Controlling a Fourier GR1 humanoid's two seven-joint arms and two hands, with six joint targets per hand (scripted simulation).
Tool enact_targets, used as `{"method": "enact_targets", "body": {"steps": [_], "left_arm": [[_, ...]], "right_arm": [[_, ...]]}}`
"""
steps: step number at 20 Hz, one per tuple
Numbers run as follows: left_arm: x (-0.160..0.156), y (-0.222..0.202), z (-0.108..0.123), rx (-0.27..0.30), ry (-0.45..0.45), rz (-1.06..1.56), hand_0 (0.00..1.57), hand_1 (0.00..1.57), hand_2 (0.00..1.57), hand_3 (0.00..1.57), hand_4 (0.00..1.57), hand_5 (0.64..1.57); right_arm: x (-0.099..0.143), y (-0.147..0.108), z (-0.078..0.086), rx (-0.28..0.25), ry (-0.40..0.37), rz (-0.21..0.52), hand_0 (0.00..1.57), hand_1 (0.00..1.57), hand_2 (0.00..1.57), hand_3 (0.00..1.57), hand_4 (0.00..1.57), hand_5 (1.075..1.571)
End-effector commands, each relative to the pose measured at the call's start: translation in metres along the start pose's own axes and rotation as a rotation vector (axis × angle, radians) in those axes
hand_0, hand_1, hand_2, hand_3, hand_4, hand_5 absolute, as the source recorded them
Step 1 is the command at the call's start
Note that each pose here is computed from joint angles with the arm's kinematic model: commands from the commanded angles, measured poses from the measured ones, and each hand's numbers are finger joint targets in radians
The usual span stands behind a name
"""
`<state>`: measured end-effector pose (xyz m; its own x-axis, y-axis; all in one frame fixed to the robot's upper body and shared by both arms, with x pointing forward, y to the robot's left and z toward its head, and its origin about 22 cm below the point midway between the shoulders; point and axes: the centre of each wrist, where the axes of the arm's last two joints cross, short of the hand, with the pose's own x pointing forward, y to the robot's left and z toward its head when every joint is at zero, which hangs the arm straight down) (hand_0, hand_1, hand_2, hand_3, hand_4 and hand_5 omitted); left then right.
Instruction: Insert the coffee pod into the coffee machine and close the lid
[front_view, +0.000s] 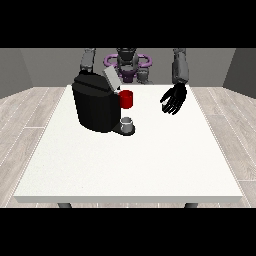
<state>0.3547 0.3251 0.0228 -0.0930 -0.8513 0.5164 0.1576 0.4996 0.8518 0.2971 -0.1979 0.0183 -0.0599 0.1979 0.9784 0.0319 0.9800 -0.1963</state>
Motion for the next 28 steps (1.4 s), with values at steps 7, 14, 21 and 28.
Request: {"method": "enact_targets", "body": {"steps": [7, 14, 21, 28], "left_arm": [[-0.012, -0.004, -0.003, -0.137, 0.051, -0.242, 0.87, 0.87, 1.02, 0.88, 0.34, 1.571], [-0.025, -0.022, -0.003, -0.222, 0.093, -0.277, 0.76, 0.76, 0.98, 0.86, 0.40, 1.571], [-0.008, -0.019, -0.019, -0.170, -0.005, -0.262, 1.19, 1.19, 1.29, 1.22, 0.51, 1.571], [0.020, -0.003, -0.038, -0.207, -0.080, -0.104, 1.45, 1.45, 1.43, 1.35, 0.53, 1.571]], "right_arm": [[-0.010, 0.000, -0.005, 0.022, 0.010, -0.024, 0.00, 0.00, 0.00, 0.00, 0.00, 1.571], [-0.022, 0.018, 0.016, 0.049, 0.069, -0.027, 0.00, 0.00, 0.00, 0.00, 0.00, 1.571], [-0.029, 0.002, 0.005, -0.021, 0.103, 0.079, 0.00, 0.00, 0.00, 0.00, 0.00, 1.571], [-0.041, -0.011, 0.000, -0.056, 0.163, 0.080, 0.00, 0.00, 0.00, 0.00, 0.00, 1.571]]}}
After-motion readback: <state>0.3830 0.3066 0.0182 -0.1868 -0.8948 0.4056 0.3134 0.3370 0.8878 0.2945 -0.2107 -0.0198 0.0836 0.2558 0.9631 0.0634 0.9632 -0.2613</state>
